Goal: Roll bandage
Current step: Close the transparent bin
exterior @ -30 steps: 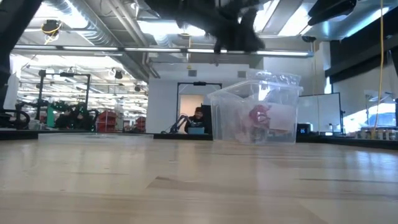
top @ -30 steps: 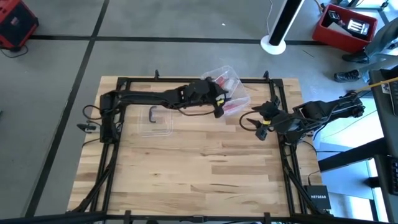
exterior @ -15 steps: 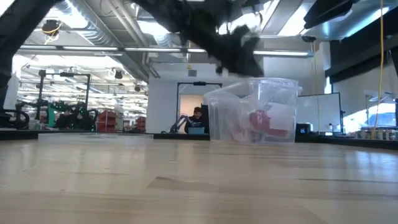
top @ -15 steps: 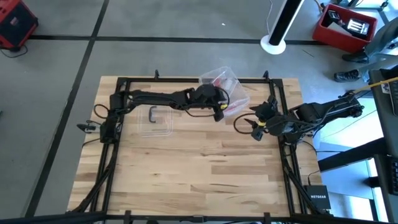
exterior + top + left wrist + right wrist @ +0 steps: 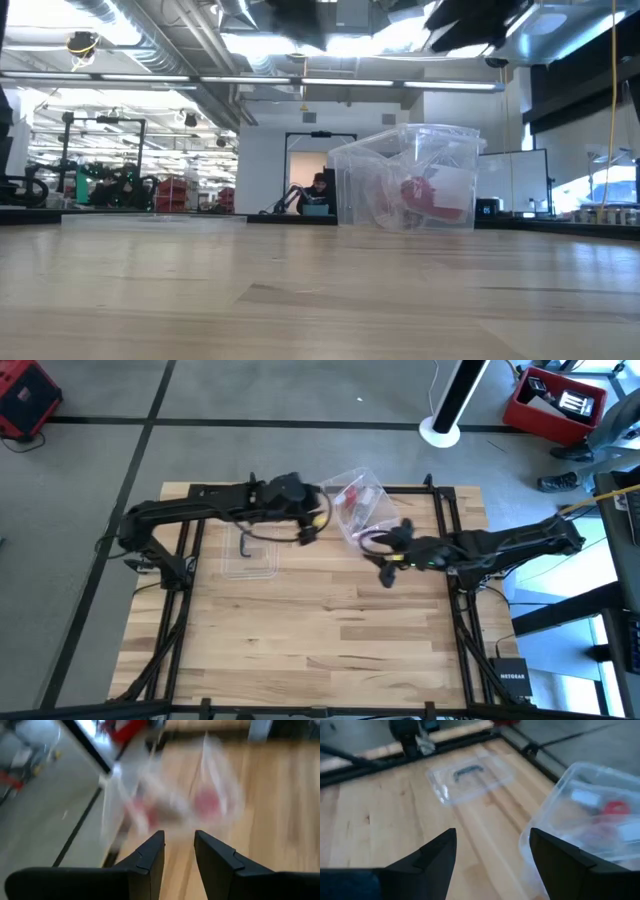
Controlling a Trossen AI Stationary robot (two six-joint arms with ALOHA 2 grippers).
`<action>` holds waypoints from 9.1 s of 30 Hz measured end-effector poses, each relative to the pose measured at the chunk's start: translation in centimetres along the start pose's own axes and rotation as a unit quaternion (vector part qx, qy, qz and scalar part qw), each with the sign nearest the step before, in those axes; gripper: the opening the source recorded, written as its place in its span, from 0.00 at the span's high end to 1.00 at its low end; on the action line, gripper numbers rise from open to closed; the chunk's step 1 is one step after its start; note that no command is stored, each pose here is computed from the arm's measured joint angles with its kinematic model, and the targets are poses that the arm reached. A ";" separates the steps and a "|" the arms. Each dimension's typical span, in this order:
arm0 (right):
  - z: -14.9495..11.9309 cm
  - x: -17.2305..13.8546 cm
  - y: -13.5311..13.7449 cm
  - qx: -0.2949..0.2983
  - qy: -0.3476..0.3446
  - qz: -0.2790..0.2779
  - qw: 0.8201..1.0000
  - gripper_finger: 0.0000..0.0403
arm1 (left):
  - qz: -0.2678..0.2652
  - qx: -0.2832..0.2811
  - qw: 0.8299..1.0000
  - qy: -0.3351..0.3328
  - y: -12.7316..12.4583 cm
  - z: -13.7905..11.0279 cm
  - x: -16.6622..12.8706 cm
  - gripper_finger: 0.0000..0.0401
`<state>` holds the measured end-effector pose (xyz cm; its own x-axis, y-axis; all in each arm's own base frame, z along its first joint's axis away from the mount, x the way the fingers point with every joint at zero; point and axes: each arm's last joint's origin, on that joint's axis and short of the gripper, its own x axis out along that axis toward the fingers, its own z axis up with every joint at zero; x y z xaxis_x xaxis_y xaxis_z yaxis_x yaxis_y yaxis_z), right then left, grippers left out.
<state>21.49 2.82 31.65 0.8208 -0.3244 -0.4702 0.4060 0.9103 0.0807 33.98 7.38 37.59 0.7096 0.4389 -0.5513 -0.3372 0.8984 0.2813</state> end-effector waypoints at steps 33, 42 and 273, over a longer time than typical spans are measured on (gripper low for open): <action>-1.4 15.0 -8.6 -0.138 0.275 0.094 0.947 0.37 | 0.072 -0.114 0.938 0.318 -0.7 -25.1 0.6 0.75; 0.8 9.6 -8.9 -0.113 0.318 0.031 0.941 0.37 | 0.047 -0.091 0.942 0.320 -1.5 -24.4 0.1 0.75; 10.2 14.8 9.1 -0.507 -0.091 -0.287 0.807 0.92 | -0.116 -0.031 0.984 -0.133 -2.5 -7.8 -20.1 0.67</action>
<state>41.48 3.69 34.40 0.6973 -0.7162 -0.0291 0.2784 0.3080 -0.9097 15.74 -3.62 41.90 0.9063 0.2093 -0.3673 -0.1775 0.9769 0.1186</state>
